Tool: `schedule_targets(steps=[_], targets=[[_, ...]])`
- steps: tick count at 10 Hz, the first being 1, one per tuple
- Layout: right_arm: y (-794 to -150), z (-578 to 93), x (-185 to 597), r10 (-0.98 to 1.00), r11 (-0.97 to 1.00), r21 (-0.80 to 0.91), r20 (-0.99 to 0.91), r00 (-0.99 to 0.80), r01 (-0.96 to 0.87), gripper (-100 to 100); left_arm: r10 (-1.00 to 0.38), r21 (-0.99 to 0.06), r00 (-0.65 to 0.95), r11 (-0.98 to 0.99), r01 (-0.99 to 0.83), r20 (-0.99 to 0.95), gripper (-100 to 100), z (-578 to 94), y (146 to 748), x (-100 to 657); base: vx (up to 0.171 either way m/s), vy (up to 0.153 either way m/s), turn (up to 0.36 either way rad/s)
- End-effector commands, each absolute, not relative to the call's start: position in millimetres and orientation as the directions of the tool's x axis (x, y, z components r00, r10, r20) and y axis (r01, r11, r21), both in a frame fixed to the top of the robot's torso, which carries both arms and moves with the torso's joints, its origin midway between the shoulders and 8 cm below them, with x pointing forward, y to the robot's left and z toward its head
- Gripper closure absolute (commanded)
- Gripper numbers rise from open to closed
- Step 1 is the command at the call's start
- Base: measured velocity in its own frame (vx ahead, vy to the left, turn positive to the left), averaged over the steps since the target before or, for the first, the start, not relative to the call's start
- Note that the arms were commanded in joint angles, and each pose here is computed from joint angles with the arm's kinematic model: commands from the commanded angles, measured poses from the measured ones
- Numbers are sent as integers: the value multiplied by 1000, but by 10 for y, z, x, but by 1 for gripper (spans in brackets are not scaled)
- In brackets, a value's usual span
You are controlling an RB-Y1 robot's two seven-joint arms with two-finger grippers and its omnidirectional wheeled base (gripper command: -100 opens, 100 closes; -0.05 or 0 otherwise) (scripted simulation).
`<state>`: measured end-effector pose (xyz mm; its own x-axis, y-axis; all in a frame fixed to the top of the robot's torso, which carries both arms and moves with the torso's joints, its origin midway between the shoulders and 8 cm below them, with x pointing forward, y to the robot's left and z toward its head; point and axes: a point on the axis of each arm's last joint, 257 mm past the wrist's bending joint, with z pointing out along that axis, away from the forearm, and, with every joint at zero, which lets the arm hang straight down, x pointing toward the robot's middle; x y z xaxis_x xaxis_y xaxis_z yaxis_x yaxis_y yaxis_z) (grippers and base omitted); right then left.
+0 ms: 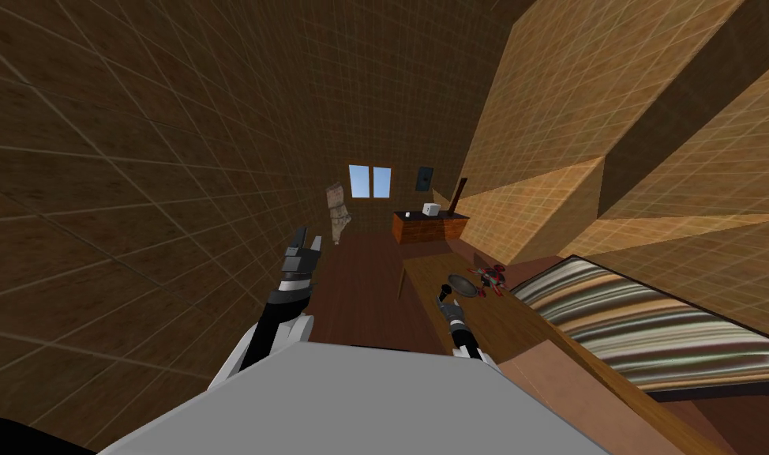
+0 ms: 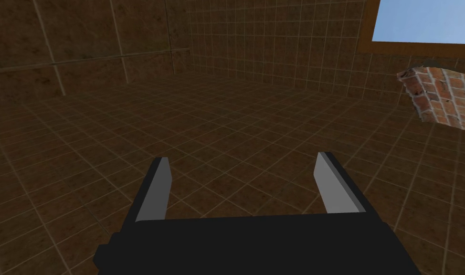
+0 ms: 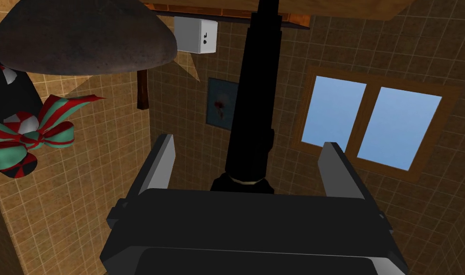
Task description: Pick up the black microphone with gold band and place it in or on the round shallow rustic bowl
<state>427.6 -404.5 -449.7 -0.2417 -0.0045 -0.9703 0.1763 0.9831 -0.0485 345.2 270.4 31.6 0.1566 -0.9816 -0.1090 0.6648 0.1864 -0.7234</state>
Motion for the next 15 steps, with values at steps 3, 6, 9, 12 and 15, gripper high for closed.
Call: schedule_targets(steps=[3, 6, 9, 12, 15], targets=[[-4039, -4545, 4272, -22, 983, -68, -966, -257, 170, 0, -982, -723, 157, 186, 665, -109, 0, 315, 2704, 3452, -3, -7, 28], [-3844, -4529, 4269, -39, 991, -69, -969, -244, 118, -100, -982, -723, 157, 186, 665, -109, 0, 315, 2704, 3452, 84, -6, -186], [-3647, -4516, 4258, -54, 995, -71, -971, -233, 65, -100, -982, -723, 157, 186, 665, -109, 0, 315, 2704, 3452, 80, -5, -185], [-3449, -4506, 4238, -67, 997, -72, -973, -223, 11, -100, -982, -723, 157, 186, 665, -109, 0, 315, 2704, 3452, 81, 5, -172], [-3251, -4501, 4209, -80, 996, -73, -973, -215, -42, -100, -982, -723, 157, 186, 665, -109, 0, 315, 2704, 3452, 74, 1, -183]])
